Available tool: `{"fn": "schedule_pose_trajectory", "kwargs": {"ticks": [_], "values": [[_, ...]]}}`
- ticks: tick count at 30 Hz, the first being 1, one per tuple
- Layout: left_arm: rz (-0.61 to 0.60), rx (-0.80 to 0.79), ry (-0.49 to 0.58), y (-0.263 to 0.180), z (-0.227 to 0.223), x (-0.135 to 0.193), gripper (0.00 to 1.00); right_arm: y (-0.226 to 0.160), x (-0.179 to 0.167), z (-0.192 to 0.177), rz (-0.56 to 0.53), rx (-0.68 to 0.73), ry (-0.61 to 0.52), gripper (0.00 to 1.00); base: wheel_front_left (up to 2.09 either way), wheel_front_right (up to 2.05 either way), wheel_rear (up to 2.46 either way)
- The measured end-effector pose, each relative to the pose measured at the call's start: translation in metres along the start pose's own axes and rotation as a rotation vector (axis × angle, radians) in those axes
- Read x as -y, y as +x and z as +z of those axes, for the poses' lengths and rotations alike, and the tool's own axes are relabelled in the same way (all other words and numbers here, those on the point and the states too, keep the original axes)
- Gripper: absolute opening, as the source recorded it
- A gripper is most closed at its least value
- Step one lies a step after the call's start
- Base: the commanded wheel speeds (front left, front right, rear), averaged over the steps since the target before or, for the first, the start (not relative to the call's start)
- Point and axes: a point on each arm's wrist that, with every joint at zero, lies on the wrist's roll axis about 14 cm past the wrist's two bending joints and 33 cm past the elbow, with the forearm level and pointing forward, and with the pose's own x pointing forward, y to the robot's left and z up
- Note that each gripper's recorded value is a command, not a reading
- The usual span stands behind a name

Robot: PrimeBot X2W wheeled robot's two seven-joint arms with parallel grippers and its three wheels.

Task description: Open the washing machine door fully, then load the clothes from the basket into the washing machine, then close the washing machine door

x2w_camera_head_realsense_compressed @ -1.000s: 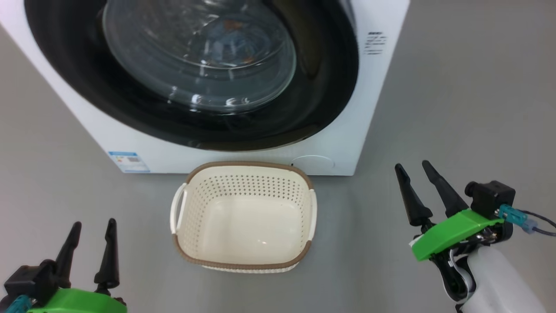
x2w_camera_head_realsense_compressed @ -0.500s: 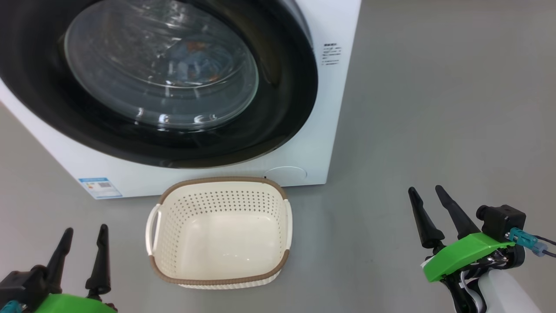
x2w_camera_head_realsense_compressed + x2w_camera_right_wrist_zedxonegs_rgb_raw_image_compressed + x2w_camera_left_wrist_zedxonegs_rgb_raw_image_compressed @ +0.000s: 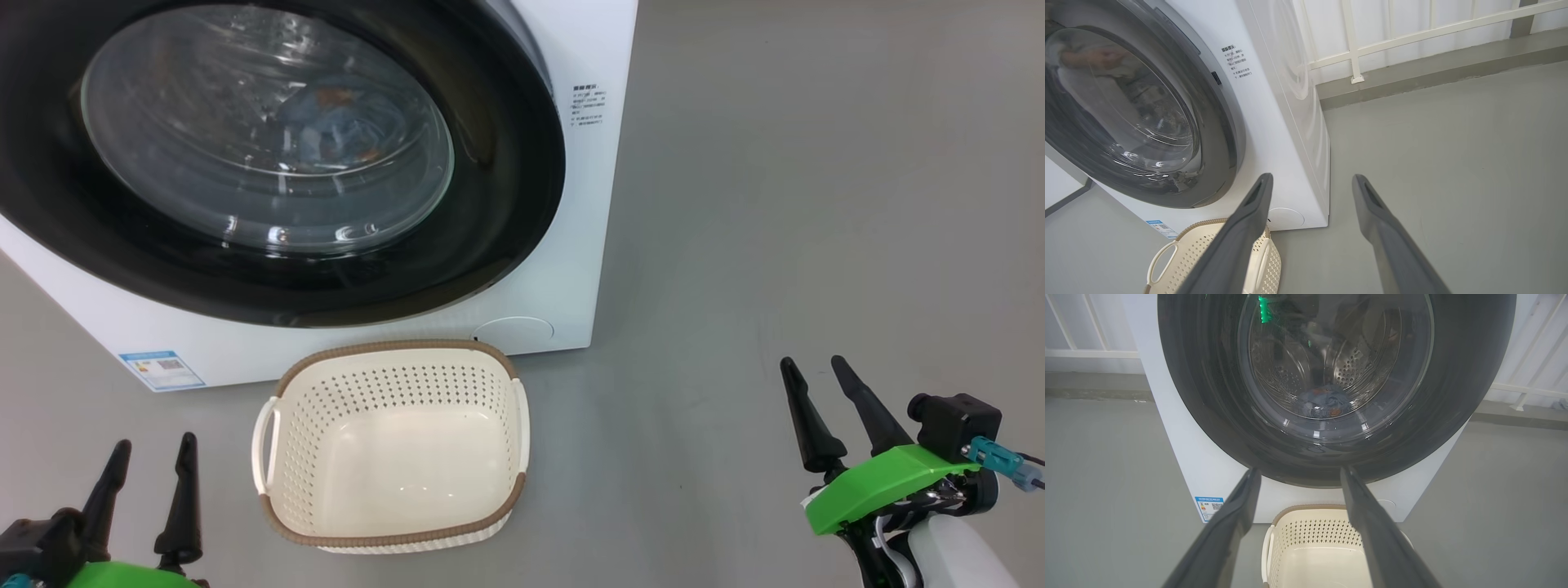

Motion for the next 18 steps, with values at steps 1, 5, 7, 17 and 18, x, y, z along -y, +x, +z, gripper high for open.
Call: {"fn": "schedule_pose_trajectory", "kwargs": {"ticks": [1,5,7,17,18], "values": [[0.0,0.0,0.0,0.0001,-0.0001,0.0,1.0,-0.0001,0.0005,0.0002,-0.001,0.001,0.0,1.0,0.0,0.0,0.0],[0.003,0.0,0.0,0.0001,0.0,-0.001,1.0,-0.0005,0.0018,0.0015,-0.005,0.004,0.0,1.0,0.0,0.0,0.0],[0.005,0.0,-0.001,0.0,-0.0001,-0.0013,1.0,-0.0004,0.0016,0.0013,-0.004,0.004,-0.004,1.0,0.0,0.0,0.0],[0.02,-0.009,-0.006,-0.0011,-0.0033,-0.0051,0.0,0.0005,0.0003,-0.002,-0.003,-0.005,0.0,0.0,0.0,0.0,0.0],[0.022,-0.02,-0.014,-0.0022,-0.0078,-0.0035,0.0,-0.0006,0.0003,-0.0064,-0.006,-0.017,0.004,0.0,0.0,0.0,0.0]]}}
